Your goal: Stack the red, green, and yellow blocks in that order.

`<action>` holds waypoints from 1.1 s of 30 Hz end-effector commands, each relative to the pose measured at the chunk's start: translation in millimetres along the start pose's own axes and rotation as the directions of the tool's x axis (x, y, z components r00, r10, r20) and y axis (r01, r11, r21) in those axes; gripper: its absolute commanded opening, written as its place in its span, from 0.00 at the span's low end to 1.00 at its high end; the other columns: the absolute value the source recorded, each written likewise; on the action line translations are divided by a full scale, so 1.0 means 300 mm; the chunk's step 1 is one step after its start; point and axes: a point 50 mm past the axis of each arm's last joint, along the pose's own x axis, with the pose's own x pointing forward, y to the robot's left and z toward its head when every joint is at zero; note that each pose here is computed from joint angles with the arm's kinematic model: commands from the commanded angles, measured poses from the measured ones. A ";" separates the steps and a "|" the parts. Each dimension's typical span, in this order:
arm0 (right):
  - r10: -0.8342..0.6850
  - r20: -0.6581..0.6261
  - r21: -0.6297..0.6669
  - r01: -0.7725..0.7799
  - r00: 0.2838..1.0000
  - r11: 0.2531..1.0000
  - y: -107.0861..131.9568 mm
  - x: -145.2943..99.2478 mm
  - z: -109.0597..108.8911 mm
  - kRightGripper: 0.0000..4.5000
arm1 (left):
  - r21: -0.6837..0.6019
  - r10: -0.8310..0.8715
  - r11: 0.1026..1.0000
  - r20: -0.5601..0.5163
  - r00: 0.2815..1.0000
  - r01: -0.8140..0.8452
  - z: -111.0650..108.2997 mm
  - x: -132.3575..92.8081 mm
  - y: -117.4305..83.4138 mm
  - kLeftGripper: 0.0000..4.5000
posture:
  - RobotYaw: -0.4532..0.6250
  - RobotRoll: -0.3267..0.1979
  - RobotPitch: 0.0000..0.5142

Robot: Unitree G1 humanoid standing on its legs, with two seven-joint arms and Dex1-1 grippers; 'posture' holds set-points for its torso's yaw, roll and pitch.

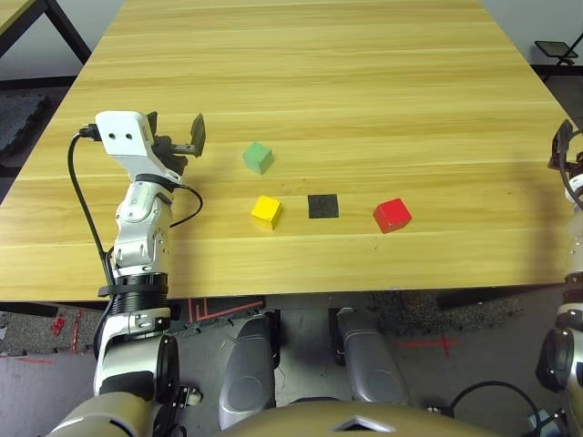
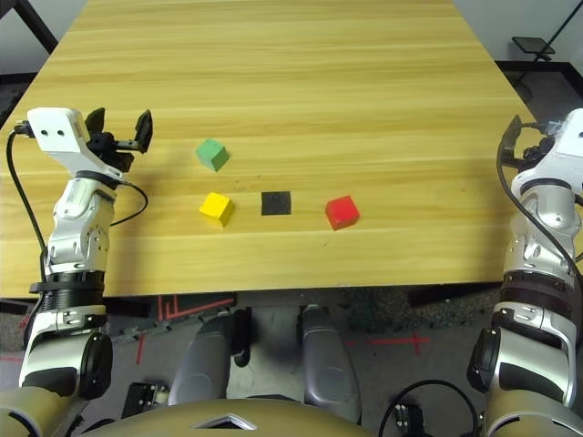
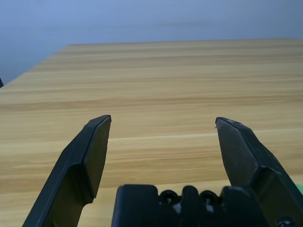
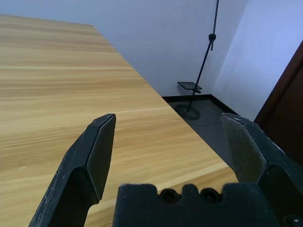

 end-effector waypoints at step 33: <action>0.762 -0.426 0.247 -0.748 0.487 0.616 0.358 -0.128 0.227 1.00 | 0.054 -0.903 0.401 -0.147 0.405 0.914 0.164 -0.018 -0.026 1.00 | 0.61 0.62 0.32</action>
